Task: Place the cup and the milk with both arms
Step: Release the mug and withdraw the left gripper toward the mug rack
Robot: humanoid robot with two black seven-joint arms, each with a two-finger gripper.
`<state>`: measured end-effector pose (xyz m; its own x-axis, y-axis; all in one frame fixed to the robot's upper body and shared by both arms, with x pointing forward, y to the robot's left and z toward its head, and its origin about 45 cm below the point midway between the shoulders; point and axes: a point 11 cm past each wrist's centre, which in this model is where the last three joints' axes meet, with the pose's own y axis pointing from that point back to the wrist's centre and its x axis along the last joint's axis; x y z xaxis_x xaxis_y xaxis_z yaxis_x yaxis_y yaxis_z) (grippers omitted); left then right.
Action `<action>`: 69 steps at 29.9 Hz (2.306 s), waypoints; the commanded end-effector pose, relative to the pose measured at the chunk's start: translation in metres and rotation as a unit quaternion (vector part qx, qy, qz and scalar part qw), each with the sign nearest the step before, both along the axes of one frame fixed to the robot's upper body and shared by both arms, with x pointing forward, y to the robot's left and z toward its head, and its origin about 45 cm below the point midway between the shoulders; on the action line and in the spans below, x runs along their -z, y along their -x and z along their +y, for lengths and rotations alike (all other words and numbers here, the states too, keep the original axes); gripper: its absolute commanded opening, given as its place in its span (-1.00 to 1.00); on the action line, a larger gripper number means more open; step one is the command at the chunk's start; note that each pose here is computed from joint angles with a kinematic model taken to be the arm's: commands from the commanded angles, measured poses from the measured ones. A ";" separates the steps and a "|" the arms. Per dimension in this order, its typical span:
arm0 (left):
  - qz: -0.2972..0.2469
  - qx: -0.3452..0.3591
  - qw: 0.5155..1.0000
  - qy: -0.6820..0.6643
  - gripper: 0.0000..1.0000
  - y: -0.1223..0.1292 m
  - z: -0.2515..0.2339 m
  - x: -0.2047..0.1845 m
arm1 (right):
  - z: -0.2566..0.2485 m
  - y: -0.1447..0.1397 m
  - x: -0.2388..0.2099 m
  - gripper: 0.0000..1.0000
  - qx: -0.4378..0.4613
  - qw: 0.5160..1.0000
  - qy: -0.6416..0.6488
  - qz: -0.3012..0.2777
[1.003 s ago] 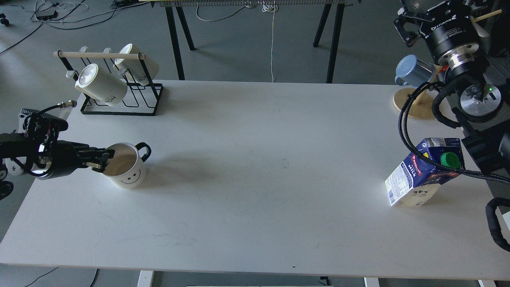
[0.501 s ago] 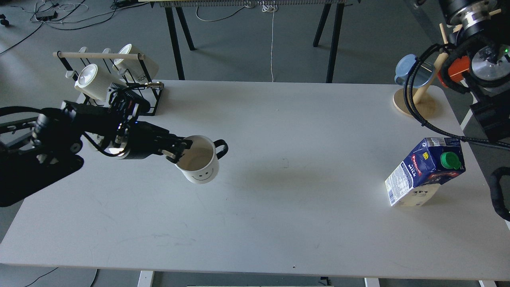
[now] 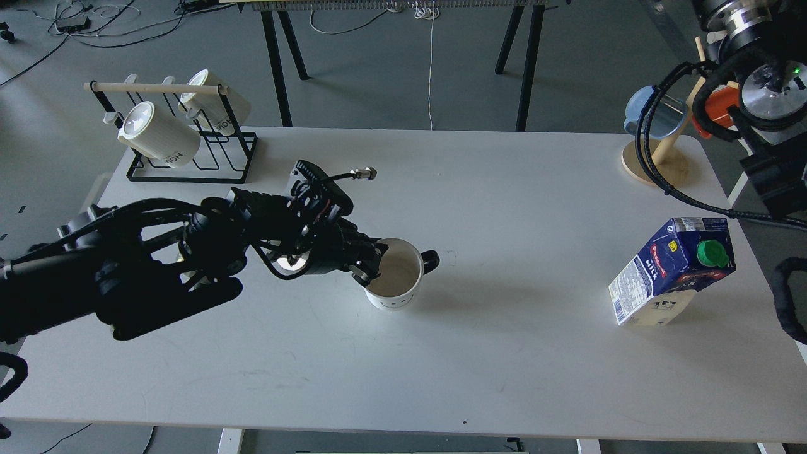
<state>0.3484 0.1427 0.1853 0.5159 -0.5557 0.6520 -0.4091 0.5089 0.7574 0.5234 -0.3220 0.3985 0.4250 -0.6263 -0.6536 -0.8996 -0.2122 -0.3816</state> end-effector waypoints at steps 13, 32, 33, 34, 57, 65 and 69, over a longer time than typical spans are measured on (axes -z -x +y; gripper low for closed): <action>-0.004 0.027 1.000 0.001 -0.01 0.015 -0.035 0.012 | 0.000 0.000 0.000 1.00 0.000 1.000 0.002 0.001; 0.108 -0.223 0.828 0.503 0.74 -0.091 0.049 -0.185 | -0.047 0.023 -0.028 1.00 0.005 1.000 0.018 -0.014; 0.122 -0.237 0.802 0.535 0.80 -0.097 0.057 -0.191 | -0.051 0.025 -0.027 1.00 0.005 1.000 0.015 -0.009; 0.137 -0.244 0.777 0.564 0.88 -0.101 0.060 -0.196 | -0.057 0.028 -0.027 1.00 0.007 1.000 0.012 -0.007; 0.288 -0.307 0.426 0.801 0.98 -0.151 0.124 -0.205 | -0.202 0.188 0.097 1.00 0.119 0.977 -0.107 0.139; 0.275 -0.313 0.432 0.800 0.98 -0.150 0.137 -0.209 | -0.221 0.267 0.186 0.97 0.173 0.936 -0.158 0.262; 0.274 -0.317 0.436 0.796 0.98 -0.150 0.138 -0.207 | -0.212 0.314 0.225 0.97 0.183 0.913 -0.167 0.325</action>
<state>0.4986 0.2799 0.3937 0.5591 0.7405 -0.3730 -0.8285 0.4812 -0.2866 0.2418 -0.5412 0.1989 -0.2381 -0.3982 -0.8859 -0.9675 0.1774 0.1803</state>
